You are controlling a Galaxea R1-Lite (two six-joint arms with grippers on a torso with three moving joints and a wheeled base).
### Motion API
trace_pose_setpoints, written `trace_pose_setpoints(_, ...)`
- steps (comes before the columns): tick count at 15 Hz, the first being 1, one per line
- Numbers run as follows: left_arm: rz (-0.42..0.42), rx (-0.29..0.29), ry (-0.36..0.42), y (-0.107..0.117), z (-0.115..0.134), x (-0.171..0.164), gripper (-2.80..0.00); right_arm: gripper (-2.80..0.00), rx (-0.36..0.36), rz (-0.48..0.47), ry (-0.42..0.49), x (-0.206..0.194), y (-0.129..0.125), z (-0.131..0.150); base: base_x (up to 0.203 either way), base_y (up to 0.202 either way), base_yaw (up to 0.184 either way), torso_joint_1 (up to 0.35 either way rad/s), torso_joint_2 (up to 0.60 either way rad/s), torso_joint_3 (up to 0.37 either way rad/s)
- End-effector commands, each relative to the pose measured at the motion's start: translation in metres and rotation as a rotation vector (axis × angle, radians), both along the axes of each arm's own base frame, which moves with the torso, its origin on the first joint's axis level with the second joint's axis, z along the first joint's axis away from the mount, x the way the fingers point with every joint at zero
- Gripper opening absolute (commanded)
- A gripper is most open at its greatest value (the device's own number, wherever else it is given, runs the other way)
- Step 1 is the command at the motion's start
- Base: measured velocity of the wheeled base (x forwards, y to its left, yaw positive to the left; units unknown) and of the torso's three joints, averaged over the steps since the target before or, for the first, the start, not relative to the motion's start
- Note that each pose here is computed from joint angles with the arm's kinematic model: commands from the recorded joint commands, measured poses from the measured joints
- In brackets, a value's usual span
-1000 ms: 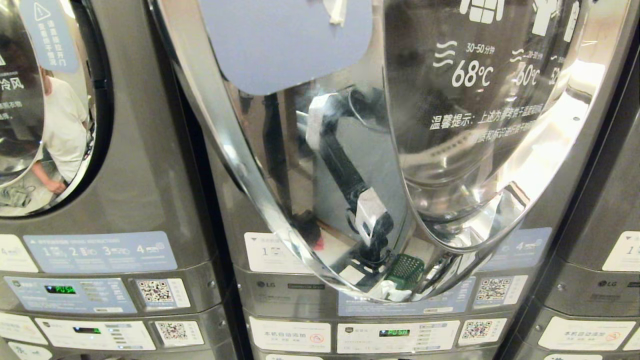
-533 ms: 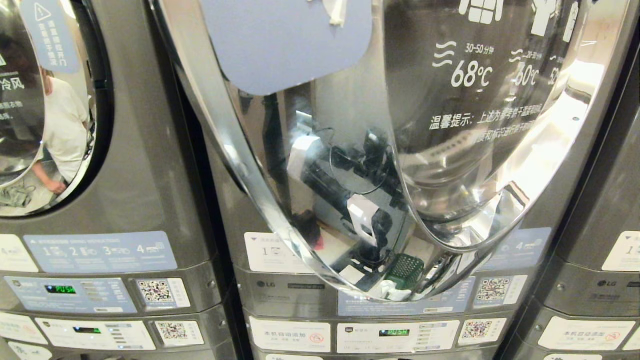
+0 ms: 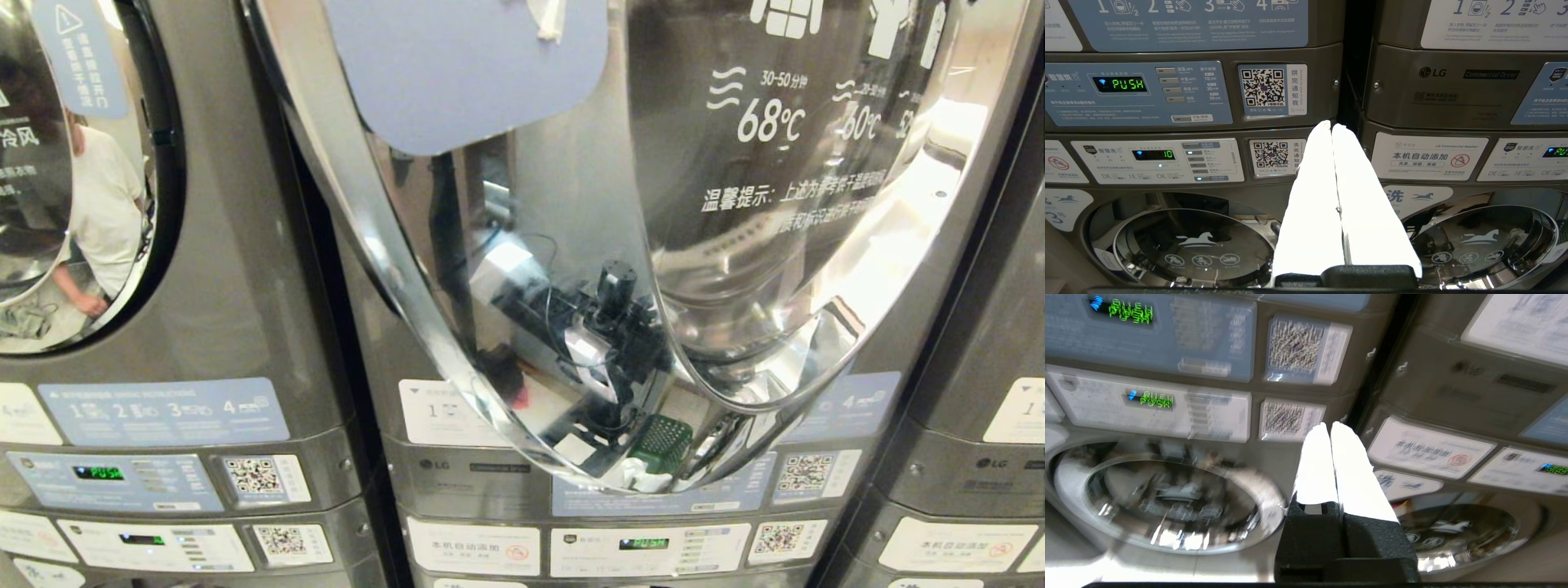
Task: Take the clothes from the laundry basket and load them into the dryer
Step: Open the dryer
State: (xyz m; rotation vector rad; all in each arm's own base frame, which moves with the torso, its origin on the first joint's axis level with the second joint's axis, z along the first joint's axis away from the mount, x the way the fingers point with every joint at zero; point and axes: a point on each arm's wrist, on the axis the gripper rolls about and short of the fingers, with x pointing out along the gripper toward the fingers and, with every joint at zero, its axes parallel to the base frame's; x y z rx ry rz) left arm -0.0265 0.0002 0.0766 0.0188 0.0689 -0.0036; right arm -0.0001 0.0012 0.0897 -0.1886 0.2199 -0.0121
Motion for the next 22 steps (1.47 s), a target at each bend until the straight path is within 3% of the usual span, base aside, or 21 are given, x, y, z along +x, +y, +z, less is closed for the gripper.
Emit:
trace_pose_setpoints(1, 0.002, 0.0, 0.0, 0.0, 0.0, 0.0, -2.8, -2.8, 0.005, 0.024, 0.058, -0.001, 0.0, -0.01, 0.0, 0.0, 0.0, 0.0, 0.0, 0.0)
trace_pose_setpoints(4, 0.0, 0.0, 0.0, 0.0, 0.0, 0.0, -2.8, -2.8, 0.02, 0.082, 0.033, -0.004, 0.0, -0.011, 0.0, 0.0, 0.0, 0.0, 0.0, 0.0)
trace_pose_setpoints(8, 0.001, 0.0, 0.001, 0.0, 0.0, 0.0, -2.8, -2.8, 0.01, 0.089, -0.209, -0.022, 0.0, -0.014, 0.0, 0.0, 0.0, 0.0, 0.0, 0.0)
trace_pose_setpoints(22, -0.002, 0.009, 0.001, 0.0, 0.0, 0.0, -2.8, -2.8, 0.045, 0.066, -0.213, -0.023, 0.0, -0.015, 0.0, 0.0, 0.0, 0.0, 0.0, 0.0)
